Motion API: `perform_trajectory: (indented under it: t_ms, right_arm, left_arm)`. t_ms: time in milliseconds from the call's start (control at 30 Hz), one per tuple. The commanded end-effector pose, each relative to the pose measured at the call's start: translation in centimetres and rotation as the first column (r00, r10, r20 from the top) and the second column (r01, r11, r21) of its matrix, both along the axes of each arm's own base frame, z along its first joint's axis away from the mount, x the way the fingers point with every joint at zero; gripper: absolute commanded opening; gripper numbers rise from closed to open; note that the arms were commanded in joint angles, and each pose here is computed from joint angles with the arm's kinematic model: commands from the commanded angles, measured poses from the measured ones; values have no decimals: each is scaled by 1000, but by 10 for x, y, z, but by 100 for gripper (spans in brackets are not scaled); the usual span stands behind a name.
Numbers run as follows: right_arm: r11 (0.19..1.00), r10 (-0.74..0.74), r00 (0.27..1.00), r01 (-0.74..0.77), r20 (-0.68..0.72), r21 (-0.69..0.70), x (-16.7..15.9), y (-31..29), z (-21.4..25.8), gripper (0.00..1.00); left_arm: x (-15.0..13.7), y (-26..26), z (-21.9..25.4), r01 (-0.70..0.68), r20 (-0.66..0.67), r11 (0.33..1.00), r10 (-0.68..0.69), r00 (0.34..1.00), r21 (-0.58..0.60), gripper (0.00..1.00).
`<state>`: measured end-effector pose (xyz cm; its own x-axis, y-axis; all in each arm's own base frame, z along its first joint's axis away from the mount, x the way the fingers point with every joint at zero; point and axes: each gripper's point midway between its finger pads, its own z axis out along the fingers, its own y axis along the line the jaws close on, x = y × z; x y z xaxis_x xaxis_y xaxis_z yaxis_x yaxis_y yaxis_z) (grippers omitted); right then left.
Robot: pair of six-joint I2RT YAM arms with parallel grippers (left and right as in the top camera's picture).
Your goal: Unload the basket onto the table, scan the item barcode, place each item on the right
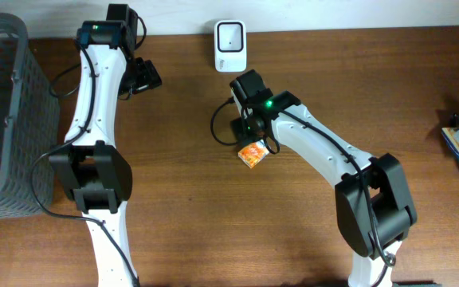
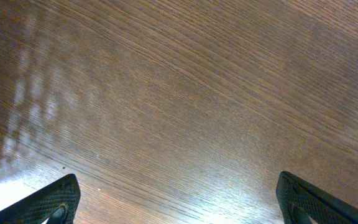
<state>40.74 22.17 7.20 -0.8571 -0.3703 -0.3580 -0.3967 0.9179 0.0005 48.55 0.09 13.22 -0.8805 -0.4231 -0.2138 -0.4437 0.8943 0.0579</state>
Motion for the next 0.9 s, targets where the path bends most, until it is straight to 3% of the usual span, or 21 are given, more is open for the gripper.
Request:
perform_trajectory:
  t_ms: [0,33,67,100,167,233,267,333,367,400,433,533,567,600,667,767,800,833,867]
  right_arm:
    - [999,-11,1000,10,-21,-40,8,-11,-23,24]
    - [998,-43,998,40,-55,-53,8,-18,-40,21]
    - [987,-156,981,151,-113,-46,6,-29,-56,9]
    - [976,-217,965,213,-148,-45,4,-39,-61,7]
    - [964,-265,935,251,-235,-89,-13,-63,-60,11]
    - [959,-280,882,240,-378,-152,-52,-75,-58,12]
    - [955,-289,853,228,-434,-188,-71,-81,-44,20]
    - [943,-307,830,201,-465,-264,-83,-94,-2,69]
    - [946,-278,850,163,-447,-280,-78,-98,6,87]
    - [960,-206,869,90,-450,-265,-75,-97,8,92]
    - [965,-157,873,36,-462,-261,-76,-98,6,92]
    - [958,-164,865,25,-474,-285,-83,-104,-10,69]
    - [967,-79,856,-59,-512,-247,-91,-104,-23,68]
    - [971,91,817,-200,-569,-132,-103,-94,-29,68]
    - [945,296,749,-318,-592,70,-122,-72,-36,72]
    - [923,362,764,-376,-534,87,-115,-66,-55,76]
    - [913,385,764,-397,-519,92,-113,-66,-58,72]
    - [919,371,768,-383,-523,89,-114,-66,-58,48]
    - [948,300,788,-311,-538,72,-114,-66,-58,46]
  left_arm:
    - [2,3,9,-3,24,1000,3,1000,9,99]
    - [2,3,9,-3,24,1000,3,1000,9,99]
    - [2,3,9,-4,24,1000,3,1000,10,99]
    - [2,3,9,-3,24,1000,3,1000,9,99]
    - [2,3,9,-3,24,1000,3,1000,9,99]
    - [2,3,9,-4,24,1000,3,1000,10,99]
    - [2,3,9,-3,24,1000,3,1000,9,99]
    - [2,3,9,-3,24,1000,3,1000,9,99]
    - [2,3,9,-3,24,1000,3,1000,9,99]
    - [2,3,9,-3,24,1000,3,1000,9,99]
    - [2,3,9,-3,24,1000,3,1000,9,99]
    - [2,3,9,-4,24,1000,3,1000,10,99]
    - [2,3,9,-3,24,1000,3,1000,9,99]
    - [2,3,9,-3,24,1000,3,1000,9,99]
    - [2,3,9,-3,24,1000,3,1000,9,99]
    - [2,3,9,-3,24,1000,3,1000,9,99]
    - [2,3,9,-3,24,1000,3,1000,9,99]
    - [2,3,9,-3,24,1000,3,1000,9,99]
    - [2,3,9,-3,24,1000,3,1000,9,99]
